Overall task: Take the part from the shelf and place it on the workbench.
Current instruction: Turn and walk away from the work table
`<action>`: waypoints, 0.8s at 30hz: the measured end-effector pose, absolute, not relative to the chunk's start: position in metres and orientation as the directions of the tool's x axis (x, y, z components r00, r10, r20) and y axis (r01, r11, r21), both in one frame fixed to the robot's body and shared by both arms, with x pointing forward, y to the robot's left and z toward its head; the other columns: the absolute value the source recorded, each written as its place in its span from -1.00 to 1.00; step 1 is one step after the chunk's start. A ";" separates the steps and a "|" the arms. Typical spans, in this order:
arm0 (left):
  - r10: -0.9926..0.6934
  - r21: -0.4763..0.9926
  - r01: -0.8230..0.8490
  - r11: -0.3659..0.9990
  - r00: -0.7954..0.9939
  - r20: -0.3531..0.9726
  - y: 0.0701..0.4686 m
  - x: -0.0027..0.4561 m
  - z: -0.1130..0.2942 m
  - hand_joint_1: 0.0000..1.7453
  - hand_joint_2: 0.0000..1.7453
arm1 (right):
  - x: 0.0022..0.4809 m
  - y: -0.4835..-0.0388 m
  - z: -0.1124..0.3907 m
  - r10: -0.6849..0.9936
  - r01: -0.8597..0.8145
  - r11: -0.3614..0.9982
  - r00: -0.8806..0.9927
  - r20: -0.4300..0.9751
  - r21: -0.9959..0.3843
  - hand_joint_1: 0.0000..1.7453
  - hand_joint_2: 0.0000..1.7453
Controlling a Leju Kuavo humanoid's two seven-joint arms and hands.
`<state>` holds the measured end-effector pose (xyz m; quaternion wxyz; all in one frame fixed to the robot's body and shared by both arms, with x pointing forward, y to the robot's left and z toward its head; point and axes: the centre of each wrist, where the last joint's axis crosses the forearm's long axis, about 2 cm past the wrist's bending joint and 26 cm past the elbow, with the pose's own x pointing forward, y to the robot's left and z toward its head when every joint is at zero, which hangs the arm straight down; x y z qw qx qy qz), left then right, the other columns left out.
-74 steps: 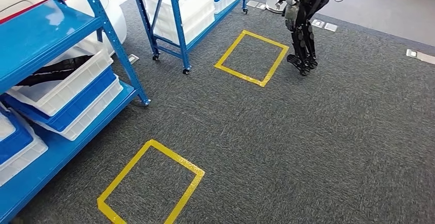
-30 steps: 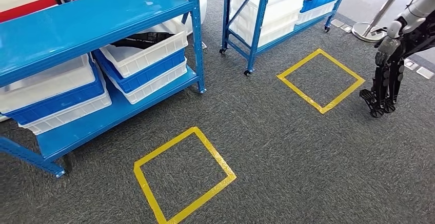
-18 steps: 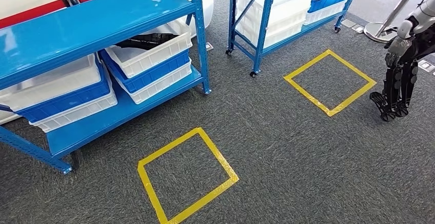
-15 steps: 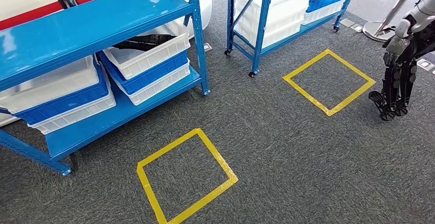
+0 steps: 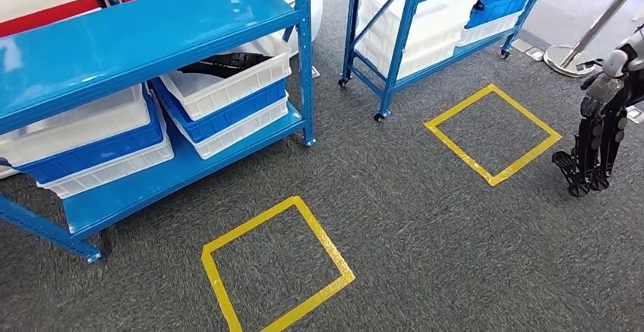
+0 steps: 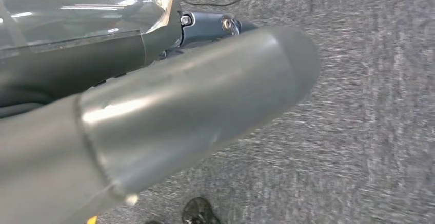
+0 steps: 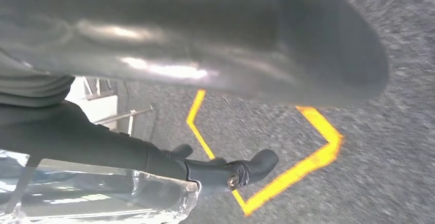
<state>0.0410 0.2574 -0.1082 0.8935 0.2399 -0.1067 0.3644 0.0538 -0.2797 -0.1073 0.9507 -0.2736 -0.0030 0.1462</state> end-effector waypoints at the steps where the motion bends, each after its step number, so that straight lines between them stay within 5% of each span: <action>1: 0.600 0.351 -0.702 0.620 0.712 0.365 0.257 0.041 -0.108 -1.00 -1.00 | 0.053 -0.280 -0.107 0.279 -0.277 0.807 0.957 -0.076 -0.522 -1.00 -1.00; 24: 0.607 0.357 -0.711 0.606 0.703 0.370 0.253 0.042 -0.108 -1.00 -1.00 | 0.051 -0.283 -0.108 0.299 -0.303 0.789 0.949 -0.097 -0.534 -1.00 -1.00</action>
